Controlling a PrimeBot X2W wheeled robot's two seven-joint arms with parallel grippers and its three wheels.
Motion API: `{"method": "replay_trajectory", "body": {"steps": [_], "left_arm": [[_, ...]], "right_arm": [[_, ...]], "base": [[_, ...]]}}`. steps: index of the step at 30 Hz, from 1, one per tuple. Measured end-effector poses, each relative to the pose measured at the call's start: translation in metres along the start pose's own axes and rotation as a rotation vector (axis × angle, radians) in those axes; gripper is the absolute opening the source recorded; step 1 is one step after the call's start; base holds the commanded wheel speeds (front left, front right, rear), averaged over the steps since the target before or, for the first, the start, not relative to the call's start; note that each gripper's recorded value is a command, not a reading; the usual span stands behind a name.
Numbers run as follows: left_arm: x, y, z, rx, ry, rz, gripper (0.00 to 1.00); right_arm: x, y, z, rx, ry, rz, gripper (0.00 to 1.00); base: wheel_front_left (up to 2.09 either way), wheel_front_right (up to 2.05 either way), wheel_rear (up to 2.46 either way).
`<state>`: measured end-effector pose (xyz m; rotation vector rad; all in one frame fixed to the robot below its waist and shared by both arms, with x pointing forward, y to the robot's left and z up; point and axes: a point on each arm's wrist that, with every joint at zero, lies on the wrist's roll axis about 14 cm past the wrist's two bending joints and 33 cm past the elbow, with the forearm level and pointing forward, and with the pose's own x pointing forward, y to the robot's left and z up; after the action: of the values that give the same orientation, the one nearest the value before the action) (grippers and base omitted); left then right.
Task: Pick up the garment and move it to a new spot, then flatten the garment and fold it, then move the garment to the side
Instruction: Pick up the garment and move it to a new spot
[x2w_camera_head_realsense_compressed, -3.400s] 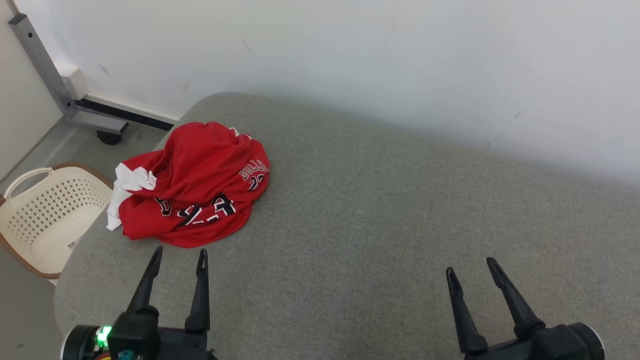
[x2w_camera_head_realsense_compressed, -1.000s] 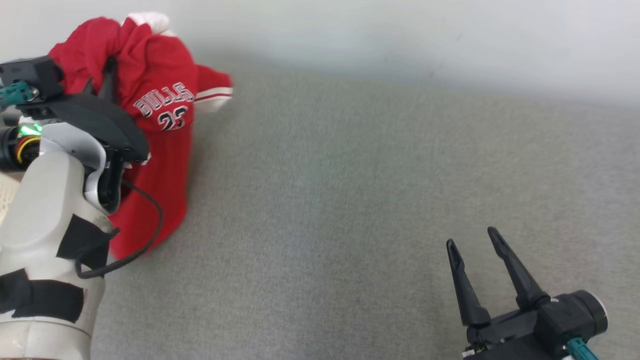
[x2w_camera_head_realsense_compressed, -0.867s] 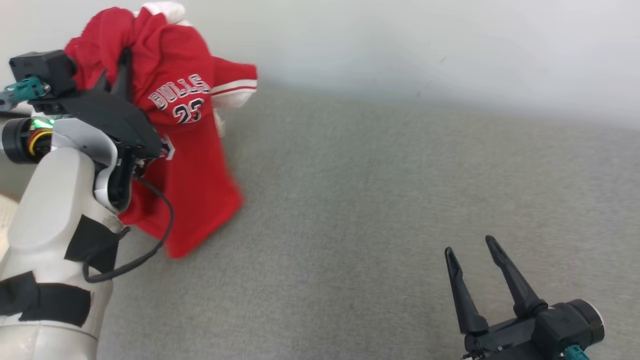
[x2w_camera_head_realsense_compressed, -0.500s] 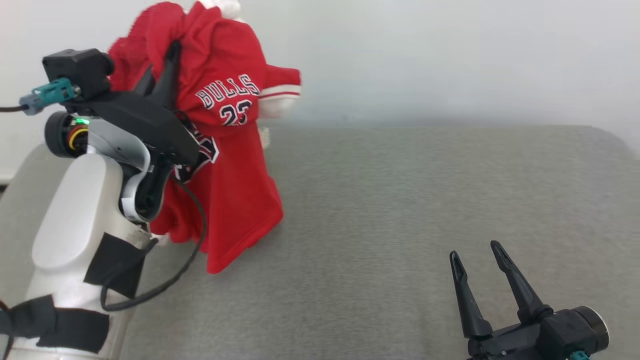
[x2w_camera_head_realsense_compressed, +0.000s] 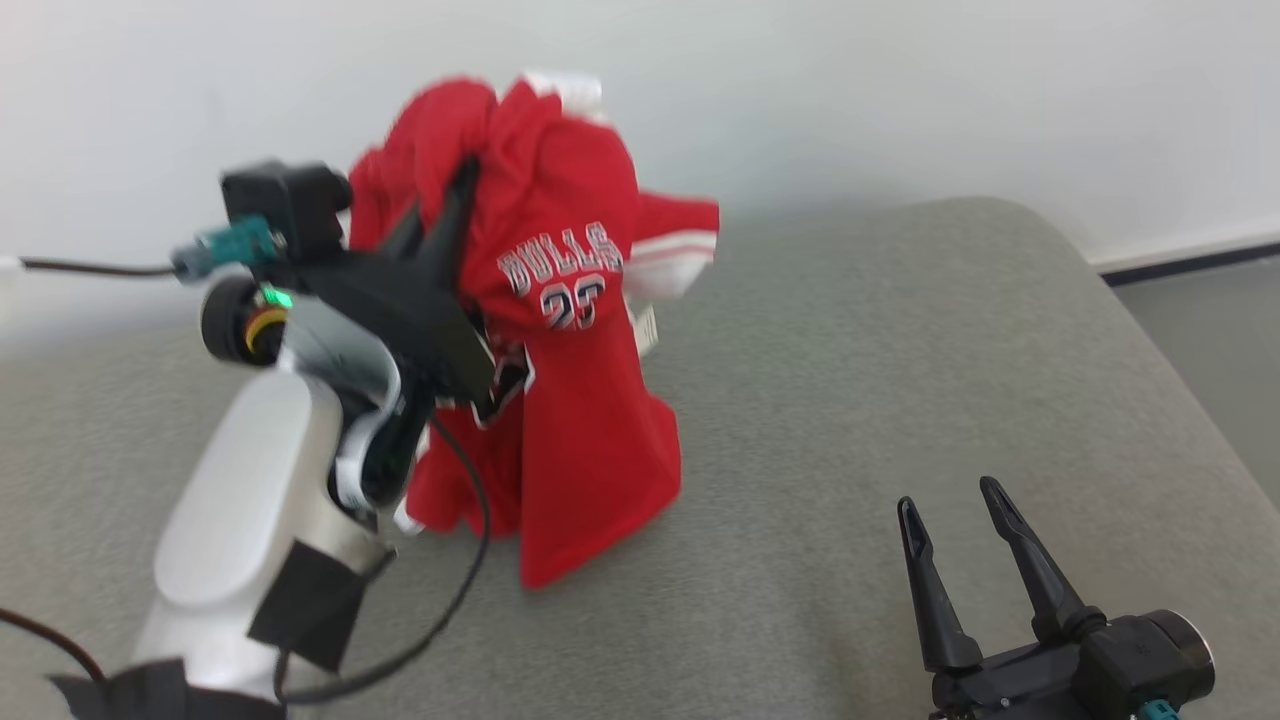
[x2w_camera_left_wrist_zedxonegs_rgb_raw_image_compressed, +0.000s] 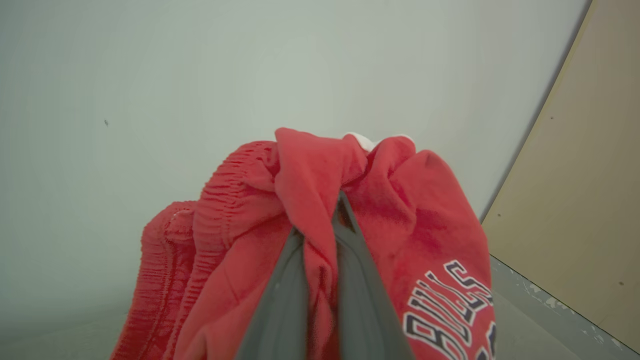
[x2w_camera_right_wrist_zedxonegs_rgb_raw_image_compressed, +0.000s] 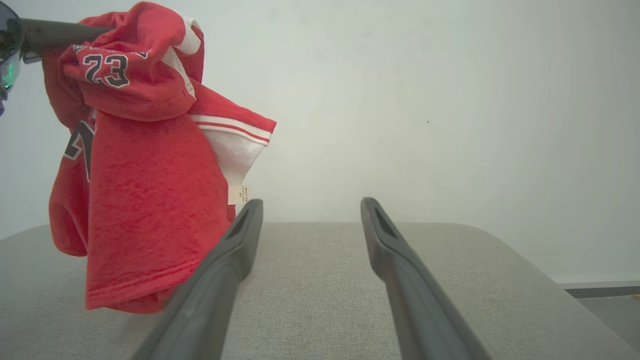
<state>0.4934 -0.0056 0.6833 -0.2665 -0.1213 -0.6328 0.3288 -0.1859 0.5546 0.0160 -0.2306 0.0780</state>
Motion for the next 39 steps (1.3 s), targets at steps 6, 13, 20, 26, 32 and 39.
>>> {"method": "replay_trajectory", "body": {"steps": [6, 13, 20, 26, 32, 39], "left_arm": [[-0.004, -0.016, -0.069, 0.012, 0.103, -0.036, 0.00], [-0.035, -0.011, -0.174, -0.025, 0.276, -0.010, 0.00], [-0.057, -0.011, -0.223, -0.022, 0.369, -0.006, 0.00], [-0.065, -0.010, -0.221, 0.007, 0.358, 0.019, 1.00], [-0.083, -0.009, -0.211, 0.038, 0.305, 0.066, 1.00], [-0.103, 0.001, -0.186, 0.062, 0.218, 0.141, 1.00]], "right_arm": [[-0.007, -0.015, -0.002, -0.007, 0.014, -0.057, 1.00], [0.005, -0.017, -0.013, -0.009, 0.045, -0.063, 1.00], [0.012, -0.018, -0.021, -0.018, 0.068, -0.056, 1.00], [0.010, -0.013, -0.018, -0.015, 0.059, -0.038, 1.00], [0.003, -0.007, -0.014, -0.008, 0.046, -0.020, 1.00], [0.000, 0.001, -0.009, -0.002, 0.030, 0.007, 1.00]], "base": [[0.00, 0.00, 0.00], [0.00, 0.00, 0.00], [0.00, 0.00, 0.00], [0.00, 0.00, 0.00], [0.00, 0.00, 0.00], [0.00, 0.00, 0.00]]}}
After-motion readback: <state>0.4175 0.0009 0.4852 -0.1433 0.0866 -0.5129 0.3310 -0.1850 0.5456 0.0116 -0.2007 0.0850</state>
